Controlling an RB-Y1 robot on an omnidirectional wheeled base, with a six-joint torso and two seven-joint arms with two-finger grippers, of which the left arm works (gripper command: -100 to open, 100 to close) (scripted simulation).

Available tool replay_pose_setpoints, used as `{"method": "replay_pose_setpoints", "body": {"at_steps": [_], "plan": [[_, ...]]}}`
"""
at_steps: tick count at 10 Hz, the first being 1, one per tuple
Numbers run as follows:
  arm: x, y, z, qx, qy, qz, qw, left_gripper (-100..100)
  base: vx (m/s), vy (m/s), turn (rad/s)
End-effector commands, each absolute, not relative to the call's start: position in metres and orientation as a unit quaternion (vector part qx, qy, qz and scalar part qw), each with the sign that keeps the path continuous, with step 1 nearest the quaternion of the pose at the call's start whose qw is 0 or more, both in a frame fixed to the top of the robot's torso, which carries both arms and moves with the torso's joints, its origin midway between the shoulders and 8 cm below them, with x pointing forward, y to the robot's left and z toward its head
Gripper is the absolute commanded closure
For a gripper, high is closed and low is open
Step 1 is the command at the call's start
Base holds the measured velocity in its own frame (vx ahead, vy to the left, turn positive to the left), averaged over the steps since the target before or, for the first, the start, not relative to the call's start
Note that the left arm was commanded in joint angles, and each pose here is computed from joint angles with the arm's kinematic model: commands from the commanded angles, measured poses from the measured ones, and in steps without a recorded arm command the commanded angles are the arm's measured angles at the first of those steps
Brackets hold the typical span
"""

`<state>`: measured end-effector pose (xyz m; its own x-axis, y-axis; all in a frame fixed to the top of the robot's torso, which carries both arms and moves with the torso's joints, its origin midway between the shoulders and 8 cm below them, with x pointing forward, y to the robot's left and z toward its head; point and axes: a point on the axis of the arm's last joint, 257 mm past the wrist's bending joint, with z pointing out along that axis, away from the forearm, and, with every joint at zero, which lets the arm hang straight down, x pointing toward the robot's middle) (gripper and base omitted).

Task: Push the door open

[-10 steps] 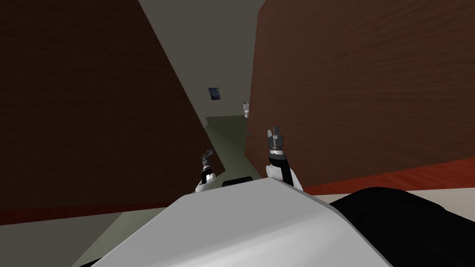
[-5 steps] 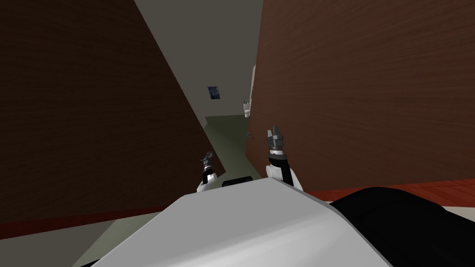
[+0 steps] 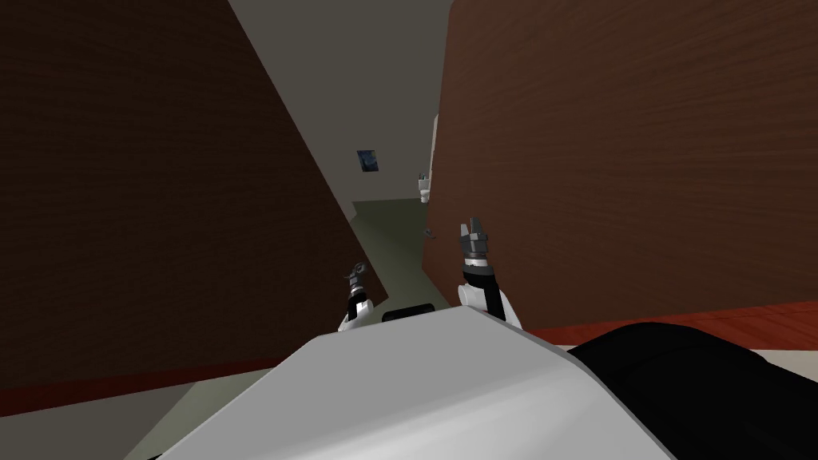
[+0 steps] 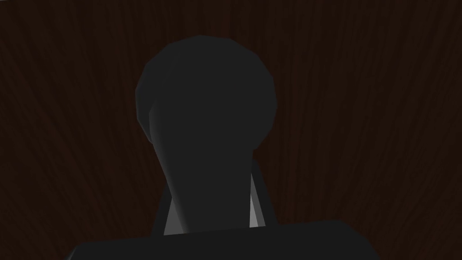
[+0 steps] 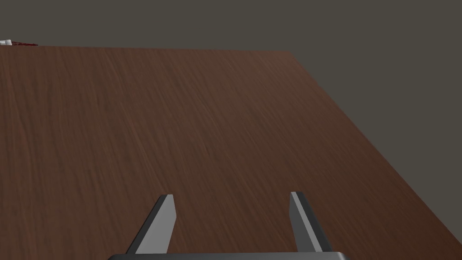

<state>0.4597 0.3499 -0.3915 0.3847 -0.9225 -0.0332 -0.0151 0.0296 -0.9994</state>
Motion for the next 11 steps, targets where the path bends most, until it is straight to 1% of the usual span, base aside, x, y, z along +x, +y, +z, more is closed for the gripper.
{"method": "replay_pose_setpoints", "body": {"at_steps": [1,4,5,6,7,8,9,11], "plan": [[0.465,0.367,-0.383,-0.576,0.394,-0.378,0.609,100,0.130,0.025,0.004],[0.459,0.384,-0.383,-0.579,0.388,-0.364,0.618,100,0.127,0.029,-0.007],[0.448,0.379,-0.407,-0.594,0.403,-0.351,0.601,100,0.078,0.036,-0.005],[0.454,0.382,-0.394,-0.586,0.395,-0.358,0.610,100,0.018,0.013,-0.009],[0.453,0.404,-0.378,-0.582,0.376,-0.350,0.631,100,0.109,0.040,-0.010],[0.453,0.404,-0.378,-0.582,0.376,-0.350,0.631,100,0.141,0.030,0.002],[0.448,0.419,-0.375,-0.585,0.365,-0.338,0.641,100,0.174,0.041,-0.019],[0.444,0.417,-0.384,-0.591,0.371,-0.333,0.634,100,0.108,0.040,0.012]]}}
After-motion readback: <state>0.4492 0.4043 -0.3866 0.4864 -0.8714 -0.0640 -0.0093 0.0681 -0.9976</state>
